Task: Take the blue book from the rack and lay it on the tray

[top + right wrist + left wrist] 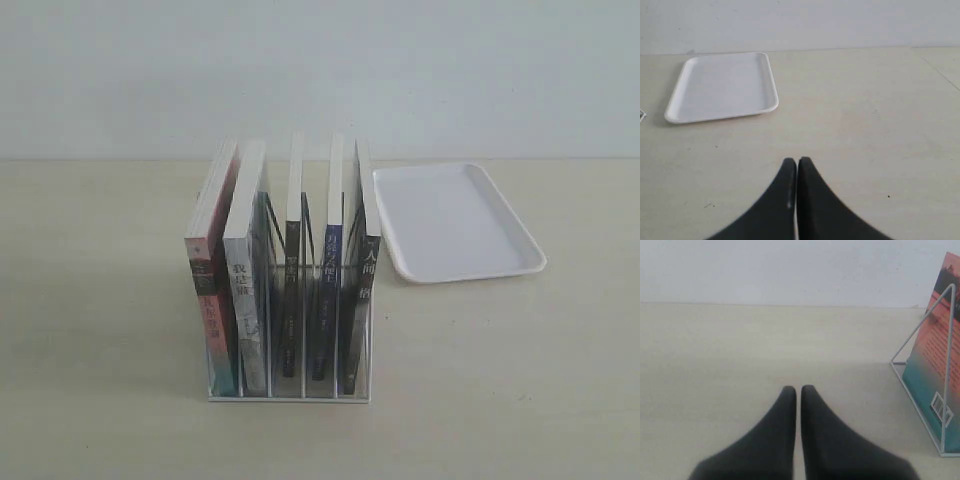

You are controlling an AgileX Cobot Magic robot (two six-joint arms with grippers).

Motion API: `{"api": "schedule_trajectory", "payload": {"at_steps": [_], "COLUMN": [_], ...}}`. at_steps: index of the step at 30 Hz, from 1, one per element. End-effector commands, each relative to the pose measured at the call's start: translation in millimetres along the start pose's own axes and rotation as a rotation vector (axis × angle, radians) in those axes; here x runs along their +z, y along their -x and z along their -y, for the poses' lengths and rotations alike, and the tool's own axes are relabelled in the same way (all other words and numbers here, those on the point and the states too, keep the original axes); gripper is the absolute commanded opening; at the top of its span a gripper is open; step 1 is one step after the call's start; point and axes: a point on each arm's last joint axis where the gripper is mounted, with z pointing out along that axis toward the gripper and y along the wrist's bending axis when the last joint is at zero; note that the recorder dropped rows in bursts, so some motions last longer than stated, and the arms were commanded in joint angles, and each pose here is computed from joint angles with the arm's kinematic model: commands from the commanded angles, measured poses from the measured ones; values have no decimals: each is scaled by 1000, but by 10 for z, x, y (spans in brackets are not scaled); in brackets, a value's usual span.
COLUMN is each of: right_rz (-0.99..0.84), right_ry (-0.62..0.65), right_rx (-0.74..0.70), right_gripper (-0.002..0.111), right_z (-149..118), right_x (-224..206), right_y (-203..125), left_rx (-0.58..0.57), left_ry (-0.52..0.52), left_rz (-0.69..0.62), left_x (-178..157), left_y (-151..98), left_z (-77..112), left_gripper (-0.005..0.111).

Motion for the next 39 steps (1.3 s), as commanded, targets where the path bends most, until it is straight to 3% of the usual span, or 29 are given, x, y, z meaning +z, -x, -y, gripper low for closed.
{"api": "schedule_trajectory", "payload": {"at_steps": [1,24,31,37,39], "right_rz": [9,14,291,366,512], "right_ry": [2,-2,-14,-9,-1], "right_rx": [-7,-29,-57,-23,7], "right_gripper": [0,0,0,0,0], "right_z": [-1,3,6,5,3], "right_x": [-4,-4,-42,-64,-120], "right_y": [5,10,258,323,443], "left_rx": [-4,-4,-4,-4,-4], "left_ry": [0,0,0,0,0], "left_rz": [9,9,9,9,9], "left_x": [-3,-3,-3,-3,-3], "left_y": [9,9,9,9,9], "left_z": [0,0,0,0,0], "left_gripper": [4,4,4,4,4]}}
